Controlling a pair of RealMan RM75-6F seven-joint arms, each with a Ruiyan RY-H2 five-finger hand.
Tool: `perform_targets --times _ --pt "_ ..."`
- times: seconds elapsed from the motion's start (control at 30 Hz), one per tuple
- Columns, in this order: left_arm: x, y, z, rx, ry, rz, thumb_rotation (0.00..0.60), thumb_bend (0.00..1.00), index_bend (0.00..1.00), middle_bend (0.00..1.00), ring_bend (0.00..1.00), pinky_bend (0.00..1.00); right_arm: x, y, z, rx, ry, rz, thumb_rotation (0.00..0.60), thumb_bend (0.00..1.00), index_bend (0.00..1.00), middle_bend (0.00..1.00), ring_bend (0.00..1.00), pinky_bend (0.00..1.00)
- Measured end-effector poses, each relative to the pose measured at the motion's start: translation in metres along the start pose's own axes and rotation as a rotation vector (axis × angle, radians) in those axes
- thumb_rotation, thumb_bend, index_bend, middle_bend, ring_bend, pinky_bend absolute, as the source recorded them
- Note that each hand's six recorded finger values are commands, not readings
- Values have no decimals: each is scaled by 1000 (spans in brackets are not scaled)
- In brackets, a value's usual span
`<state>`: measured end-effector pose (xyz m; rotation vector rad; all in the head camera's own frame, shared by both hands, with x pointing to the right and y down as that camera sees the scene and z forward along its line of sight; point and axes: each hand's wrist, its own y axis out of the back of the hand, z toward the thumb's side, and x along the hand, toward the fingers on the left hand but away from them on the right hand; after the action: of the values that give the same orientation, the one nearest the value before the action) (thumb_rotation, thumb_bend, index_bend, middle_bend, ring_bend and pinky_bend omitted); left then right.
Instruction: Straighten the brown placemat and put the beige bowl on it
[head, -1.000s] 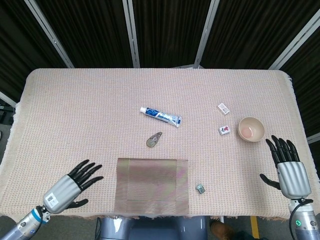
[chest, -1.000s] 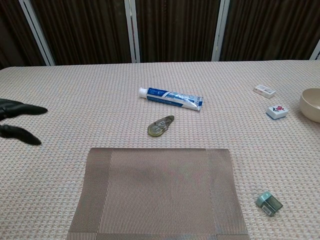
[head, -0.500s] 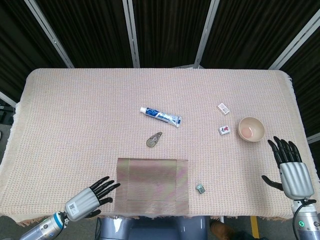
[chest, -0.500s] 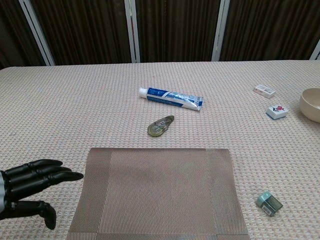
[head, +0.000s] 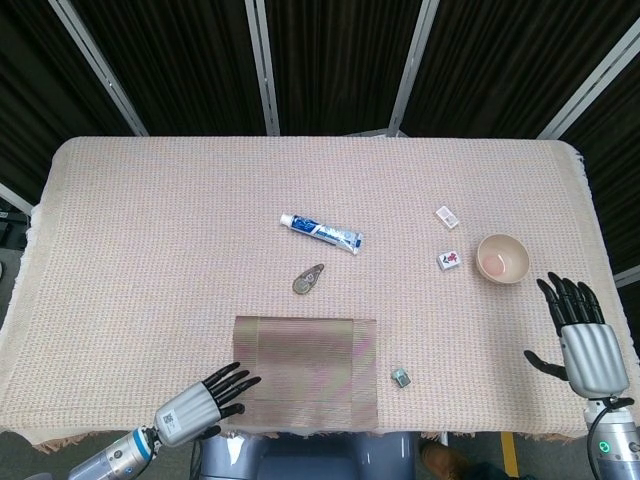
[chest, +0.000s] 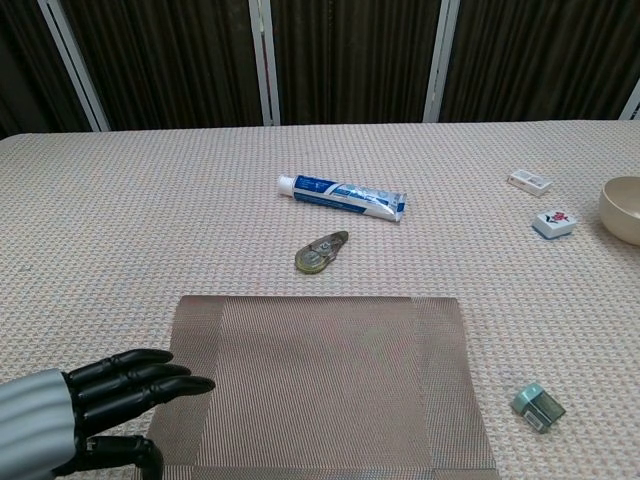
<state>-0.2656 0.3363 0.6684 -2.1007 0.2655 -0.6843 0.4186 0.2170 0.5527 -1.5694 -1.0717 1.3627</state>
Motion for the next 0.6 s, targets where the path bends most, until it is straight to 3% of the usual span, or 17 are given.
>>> perform_targets --times 0.6 --pt "17 -9 2 6 3 -17 600 226 397 0 0 0 -1 3 -4 -20 -13 -2 600 0 0 0 0 0"
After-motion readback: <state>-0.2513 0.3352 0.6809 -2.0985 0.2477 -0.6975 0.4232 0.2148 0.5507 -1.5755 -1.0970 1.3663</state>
